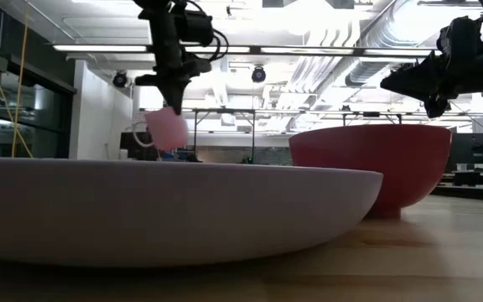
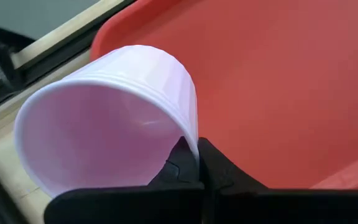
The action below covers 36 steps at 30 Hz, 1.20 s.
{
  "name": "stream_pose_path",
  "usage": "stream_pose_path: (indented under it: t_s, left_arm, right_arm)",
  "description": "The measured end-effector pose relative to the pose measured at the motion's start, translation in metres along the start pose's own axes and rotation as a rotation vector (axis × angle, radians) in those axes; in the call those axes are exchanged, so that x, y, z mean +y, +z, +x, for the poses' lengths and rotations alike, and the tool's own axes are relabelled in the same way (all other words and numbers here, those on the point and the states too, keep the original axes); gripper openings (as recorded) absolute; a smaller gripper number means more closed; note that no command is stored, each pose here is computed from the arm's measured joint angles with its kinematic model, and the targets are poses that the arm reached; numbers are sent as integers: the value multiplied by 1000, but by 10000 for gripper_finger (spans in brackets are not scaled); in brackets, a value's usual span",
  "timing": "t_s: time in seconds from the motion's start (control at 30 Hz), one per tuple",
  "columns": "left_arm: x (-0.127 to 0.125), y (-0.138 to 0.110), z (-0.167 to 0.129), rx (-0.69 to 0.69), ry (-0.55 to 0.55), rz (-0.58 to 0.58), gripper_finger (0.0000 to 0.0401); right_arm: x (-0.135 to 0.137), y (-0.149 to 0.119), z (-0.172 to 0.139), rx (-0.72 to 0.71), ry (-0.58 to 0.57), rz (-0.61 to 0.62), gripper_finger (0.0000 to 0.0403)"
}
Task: Set up tray
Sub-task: Put the pink mug on the orange serving tray
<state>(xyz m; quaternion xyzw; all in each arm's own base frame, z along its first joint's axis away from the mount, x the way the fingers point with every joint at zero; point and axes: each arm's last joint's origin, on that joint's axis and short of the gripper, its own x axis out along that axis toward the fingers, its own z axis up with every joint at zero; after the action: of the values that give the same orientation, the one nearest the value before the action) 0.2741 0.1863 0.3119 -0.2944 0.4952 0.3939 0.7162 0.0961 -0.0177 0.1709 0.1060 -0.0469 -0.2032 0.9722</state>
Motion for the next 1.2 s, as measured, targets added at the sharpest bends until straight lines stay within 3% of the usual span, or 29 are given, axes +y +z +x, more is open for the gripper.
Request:
stream_pose_path:
  t_s: [0.43,0.67,0.8,1.2]
  left_arm:
    - [-12,10,58,148,42,14,14]
    - [-25,44,49,96,64,46,14]
    - [-30,61,45,133,121,82,14]
    - [-36,69,61,239,179,126,14]
  right_arm:
    - [0,0,0,2,9,2,0]
    - [0,0,0,2,9,2,0]
    - [0,0,0,2,9,25,0]
    - [0,0,0,4,9,35,0]
